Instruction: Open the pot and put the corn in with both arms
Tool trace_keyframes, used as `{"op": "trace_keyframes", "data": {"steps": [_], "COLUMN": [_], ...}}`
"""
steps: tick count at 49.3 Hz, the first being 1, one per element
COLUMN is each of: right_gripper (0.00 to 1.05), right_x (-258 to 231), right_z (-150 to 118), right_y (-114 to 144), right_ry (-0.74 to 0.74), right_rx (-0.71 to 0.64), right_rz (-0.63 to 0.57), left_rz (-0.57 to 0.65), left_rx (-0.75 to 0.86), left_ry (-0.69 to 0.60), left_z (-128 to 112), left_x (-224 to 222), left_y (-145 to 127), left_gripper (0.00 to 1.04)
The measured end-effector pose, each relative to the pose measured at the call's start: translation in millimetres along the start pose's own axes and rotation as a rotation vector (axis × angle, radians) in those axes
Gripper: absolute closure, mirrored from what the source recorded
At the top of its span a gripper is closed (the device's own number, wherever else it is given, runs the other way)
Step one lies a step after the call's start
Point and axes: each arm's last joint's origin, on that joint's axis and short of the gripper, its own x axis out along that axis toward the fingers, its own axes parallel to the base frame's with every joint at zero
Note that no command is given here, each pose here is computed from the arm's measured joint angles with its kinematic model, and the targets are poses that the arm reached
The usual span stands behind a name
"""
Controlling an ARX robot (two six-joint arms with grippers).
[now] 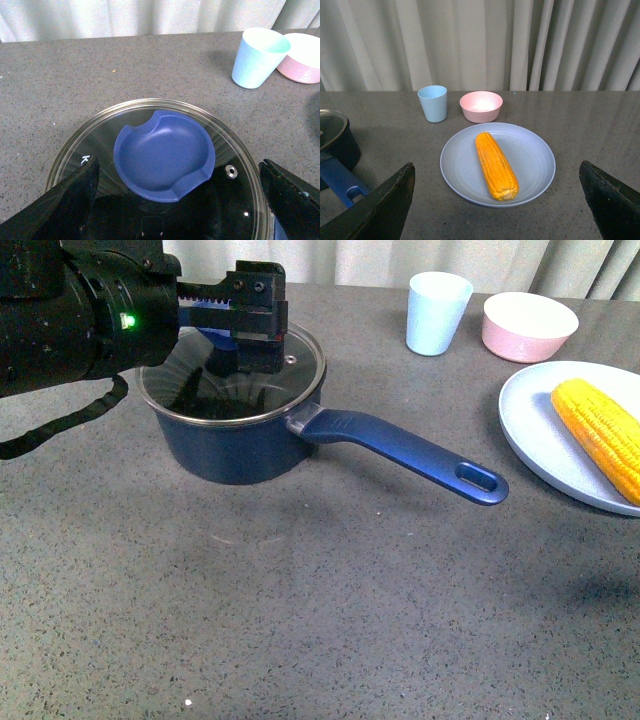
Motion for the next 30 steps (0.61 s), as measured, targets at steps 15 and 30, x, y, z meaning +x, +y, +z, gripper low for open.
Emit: {"op": "trace_keyframes", "data": {"steps": [15,30], "right_gripper": [0.09,0.09], "right_x": [0.0,0.0], "right_z": [0.0,0.0], "right_y": [0.0,0.0], "right_ry": [0.000,0.000], "right_rx": [0.000,0.000], "right_rz": [0.000,0.000], "left_rz": [0.027,0.069], "left_rx": [0.025,0.029], "left_ry": [0.014,0.033], "left_z": [1.8,-2.9], "left_x": [21.2,34.8], "left_y": [-7.2,-4.1], "left_gripper": [0.09,0.09]}}
